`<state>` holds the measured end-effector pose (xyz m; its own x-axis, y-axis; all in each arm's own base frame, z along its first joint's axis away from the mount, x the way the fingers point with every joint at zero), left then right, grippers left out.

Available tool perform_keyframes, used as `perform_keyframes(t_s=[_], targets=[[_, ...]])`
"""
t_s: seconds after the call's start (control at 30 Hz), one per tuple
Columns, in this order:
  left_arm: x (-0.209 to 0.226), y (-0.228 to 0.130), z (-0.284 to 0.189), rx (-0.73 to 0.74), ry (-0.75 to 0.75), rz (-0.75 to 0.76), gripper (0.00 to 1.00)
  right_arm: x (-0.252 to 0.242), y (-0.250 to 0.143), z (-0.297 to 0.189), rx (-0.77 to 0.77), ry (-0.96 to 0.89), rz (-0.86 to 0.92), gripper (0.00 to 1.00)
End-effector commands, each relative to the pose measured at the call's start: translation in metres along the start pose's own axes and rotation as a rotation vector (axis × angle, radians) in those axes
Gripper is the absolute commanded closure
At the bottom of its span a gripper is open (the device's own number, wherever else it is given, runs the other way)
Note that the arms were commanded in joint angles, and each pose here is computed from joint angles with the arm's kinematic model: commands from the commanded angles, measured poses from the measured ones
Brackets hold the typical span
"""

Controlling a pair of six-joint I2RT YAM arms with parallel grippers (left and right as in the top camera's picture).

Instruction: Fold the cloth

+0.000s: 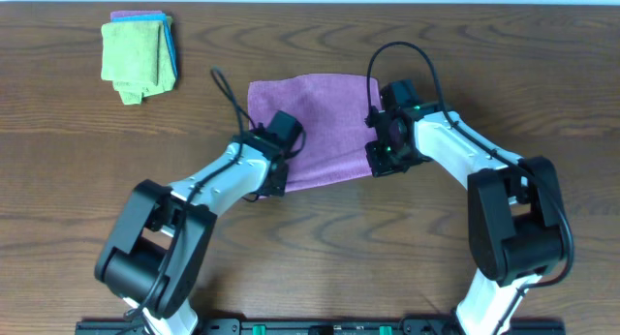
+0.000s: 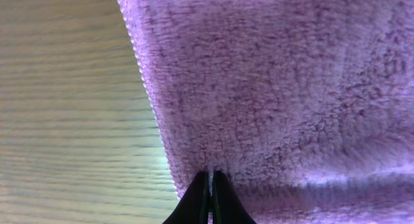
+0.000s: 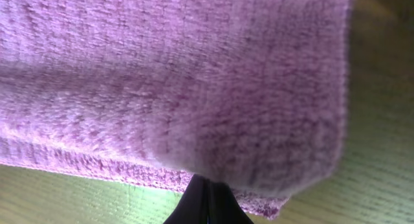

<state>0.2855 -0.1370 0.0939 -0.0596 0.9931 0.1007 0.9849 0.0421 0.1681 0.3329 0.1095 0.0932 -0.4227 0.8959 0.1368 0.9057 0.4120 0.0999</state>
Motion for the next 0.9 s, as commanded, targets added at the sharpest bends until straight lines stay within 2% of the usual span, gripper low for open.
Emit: perform_keyframes(t_s=[0.0,0.57,0.87], targets=[[0.014,-0.004,0.003,0.050,-0.015,-0.038,0.94,0.003,-0.024,0.023,0.121,0.004,0.039,0.98],[0.017,-0.012,0.007,0.109,-0.045,-0.004,0.94,0.071,-0.045,0.049,0.178,0.100,-0.016,0.98],[0.023,-0.021,0.005,0.169,-0.011,0.018,0.94,0.072,-0.051,0.049,0.215,0.082,-0.014,0.98]])
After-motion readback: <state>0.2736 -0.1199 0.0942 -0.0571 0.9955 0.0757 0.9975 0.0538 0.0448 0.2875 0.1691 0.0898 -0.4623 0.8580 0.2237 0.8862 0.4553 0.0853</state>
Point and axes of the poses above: each gripper's point midway between its finger pads, its own z axis out along the fingers, its own x axis along the line the jaws close on, y = z × x, the point moved 10 cm from there along -z, back along the fingers, and after that the axes turned 10 degrees about -z, right-handed, at the moved point
